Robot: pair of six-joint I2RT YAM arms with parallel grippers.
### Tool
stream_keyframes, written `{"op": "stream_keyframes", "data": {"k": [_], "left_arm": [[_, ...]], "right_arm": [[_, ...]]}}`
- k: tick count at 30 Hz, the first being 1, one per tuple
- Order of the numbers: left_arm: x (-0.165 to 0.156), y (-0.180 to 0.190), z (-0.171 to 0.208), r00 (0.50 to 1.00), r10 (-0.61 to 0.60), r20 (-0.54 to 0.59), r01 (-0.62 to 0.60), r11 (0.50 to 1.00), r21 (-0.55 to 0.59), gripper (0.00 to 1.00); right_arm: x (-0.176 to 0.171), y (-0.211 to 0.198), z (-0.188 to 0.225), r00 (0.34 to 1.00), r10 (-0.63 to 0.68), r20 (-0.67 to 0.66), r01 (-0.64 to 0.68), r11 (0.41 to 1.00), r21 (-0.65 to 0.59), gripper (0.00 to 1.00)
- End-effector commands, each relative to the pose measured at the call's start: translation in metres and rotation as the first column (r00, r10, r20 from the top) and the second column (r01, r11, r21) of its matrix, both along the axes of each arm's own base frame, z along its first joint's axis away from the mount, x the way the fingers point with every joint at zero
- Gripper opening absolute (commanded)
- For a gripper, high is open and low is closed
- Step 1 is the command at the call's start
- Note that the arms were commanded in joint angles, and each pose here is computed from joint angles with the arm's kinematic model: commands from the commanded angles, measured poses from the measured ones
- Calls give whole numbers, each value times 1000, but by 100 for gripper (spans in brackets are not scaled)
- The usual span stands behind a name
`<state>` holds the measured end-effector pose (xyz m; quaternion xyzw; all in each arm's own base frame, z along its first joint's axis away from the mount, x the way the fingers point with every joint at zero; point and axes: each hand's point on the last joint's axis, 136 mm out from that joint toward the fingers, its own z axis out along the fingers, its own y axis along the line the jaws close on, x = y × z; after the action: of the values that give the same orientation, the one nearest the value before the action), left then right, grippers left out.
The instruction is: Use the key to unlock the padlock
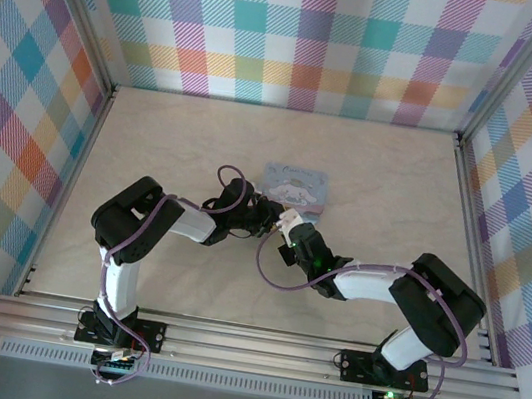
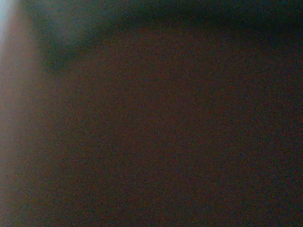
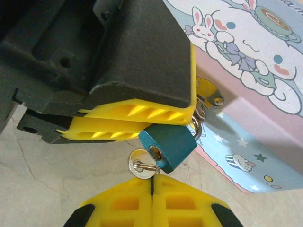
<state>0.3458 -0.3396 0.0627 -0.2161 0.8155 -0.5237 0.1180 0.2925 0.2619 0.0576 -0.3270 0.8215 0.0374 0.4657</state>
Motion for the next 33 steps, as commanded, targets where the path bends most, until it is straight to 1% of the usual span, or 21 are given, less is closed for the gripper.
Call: {"op": "stream_keyframes", "data": {"k": [1, 5, 8, 13, 16, 22, 26, 33], "left_arm": [[-15, -12, -10, 997, -59, -39, 60, 998, 9, 15], [-15, -12, -10, 998, -58, -37, 58, 998, 9, 8], [-15, -11, -9, 998, -54, -34, 54, 999, 8, 3], [-14, -11, -7, 998, -50, -33, 50, 999, 8, 3], [-14, -11, -7, 998, -48, -33, 49, 999, 8, 3], [-14, -10, -7, 998, -48, -30, 48, 999, 10, 2], [-15, -10, -7, 998, -49, -32, 49, 999, 12, 2], [-15, -10, -7, 998, -49, -31, 50, 999, 12, 2]], "right_arm": [[1, 5, 5, 1000, -9, 0, 9, 998, 68, 0], [-1, 1, 3, 1000, -10, -4, 11, 998, 54, 0], [-4, -3, 1, 1000, -4, 0, 4, 999, 35, 11], [-9, -8, -3, 1000, 11, 12, -11, 1000, 14, 26], [-11, -6, 1, 998, 34, 55, -34, 999, 0, 31], [-15, -8, 5, 989, 31, 148, -17, 996, -91, 33], [-9, -5, 20, 971, 25, 236, 2, 994, -112, 34], [-2, 4, 29, 959, 60, 277, -18, 988, -153, 33]]}}
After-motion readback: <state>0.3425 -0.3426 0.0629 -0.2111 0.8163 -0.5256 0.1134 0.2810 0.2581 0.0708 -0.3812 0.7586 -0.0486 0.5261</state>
